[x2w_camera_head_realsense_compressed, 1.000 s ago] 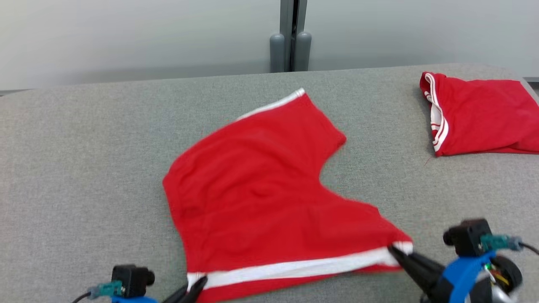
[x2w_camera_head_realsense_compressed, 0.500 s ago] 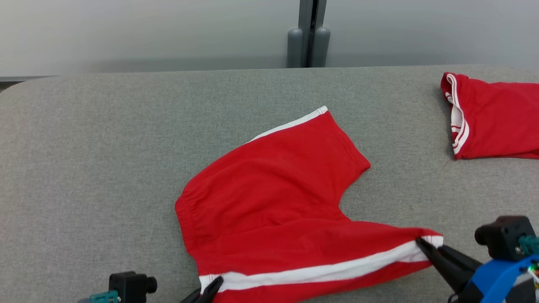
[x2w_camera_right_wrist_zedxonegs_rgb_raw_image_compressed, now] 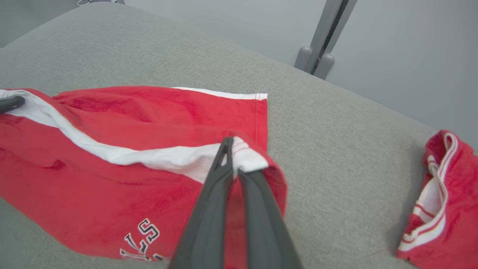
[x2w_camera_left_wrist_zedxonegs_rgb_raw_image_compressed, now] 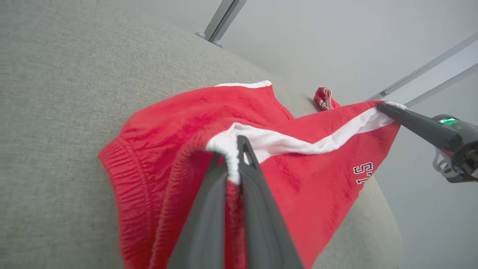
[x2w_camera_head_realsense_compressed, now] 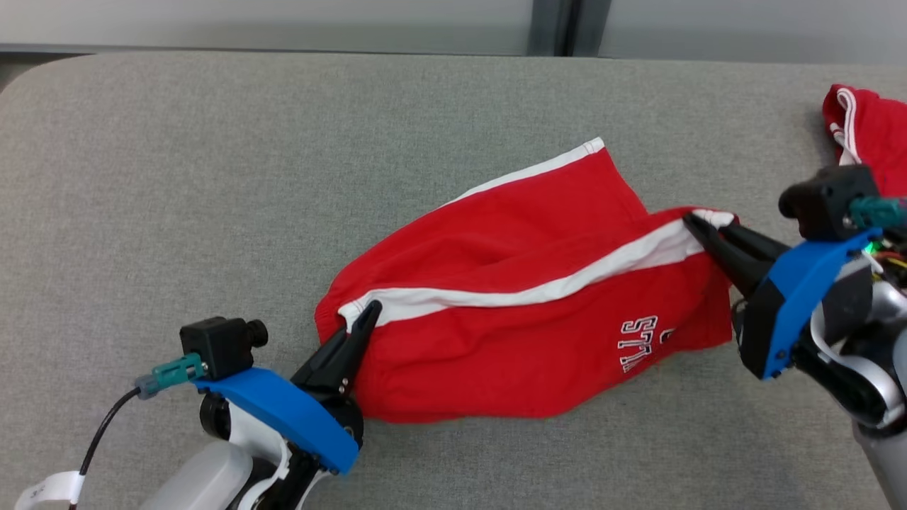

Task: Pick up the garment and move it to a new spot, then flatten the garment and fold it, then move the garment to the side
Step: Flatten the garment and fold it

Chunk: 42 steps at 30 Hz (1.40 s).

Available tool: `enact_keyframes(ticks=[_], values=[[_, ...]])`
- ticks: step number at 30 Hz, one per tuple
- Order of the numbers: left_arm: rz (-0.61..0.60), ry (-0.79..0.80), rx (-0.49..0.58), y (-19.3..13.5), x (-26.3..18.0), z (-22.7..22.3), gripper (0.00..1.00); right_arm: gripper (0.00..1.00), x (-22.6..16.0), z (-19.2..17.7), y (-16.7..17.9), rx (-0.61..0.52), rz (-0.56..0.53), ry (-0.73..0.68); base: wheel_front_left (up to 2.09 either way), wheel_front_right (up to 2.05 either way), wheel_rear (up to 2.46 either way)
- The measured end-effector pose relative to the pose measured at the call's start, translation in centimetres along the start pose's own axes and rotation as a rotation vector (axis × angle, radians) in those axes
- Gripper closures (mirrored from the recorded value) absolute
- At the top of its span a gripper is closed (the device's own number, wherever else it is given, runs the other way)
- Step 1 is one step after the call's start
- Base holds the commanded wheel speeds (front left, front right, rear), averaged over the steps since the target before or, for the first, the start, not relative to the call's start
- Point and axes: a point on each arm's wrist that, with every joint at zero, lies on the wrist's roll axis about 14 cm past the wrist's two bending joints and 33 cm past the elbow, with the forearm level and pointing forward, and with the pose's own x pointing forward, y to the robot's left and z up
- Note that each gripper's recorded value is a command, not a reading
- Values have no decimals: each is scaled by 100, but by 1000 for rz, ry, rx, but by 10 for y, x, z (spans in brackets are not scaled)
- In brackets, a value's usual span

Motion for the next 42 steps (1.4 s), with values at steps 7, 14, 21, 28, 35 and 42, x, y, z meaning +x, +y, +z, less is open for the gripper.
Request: enact_keyframes(ticks=[7,14,21,28,35,42], values=[[99,-94,-47,29,16,11,100,100,60,16,4,-42,66,-27,0,0,0],[174,-168,-72,51,23,17,100,100,103,24,1,-54,82,-70,0,0,0],[215,-215,-100,64,34,25,100,100,134,17,-3,-44,81,-58,0,0,0],[232,-204,-118,74,45,21,100,100,155,2,2,-28,103,-30,0,0,0],[238,-215,-114,80,50,22,0,0,165,-8,6,-15,113,-15,0,0,0],[228,-196,-88,77,45,18,0,0,164,-11,16,-8,129,2,0,0,0]])
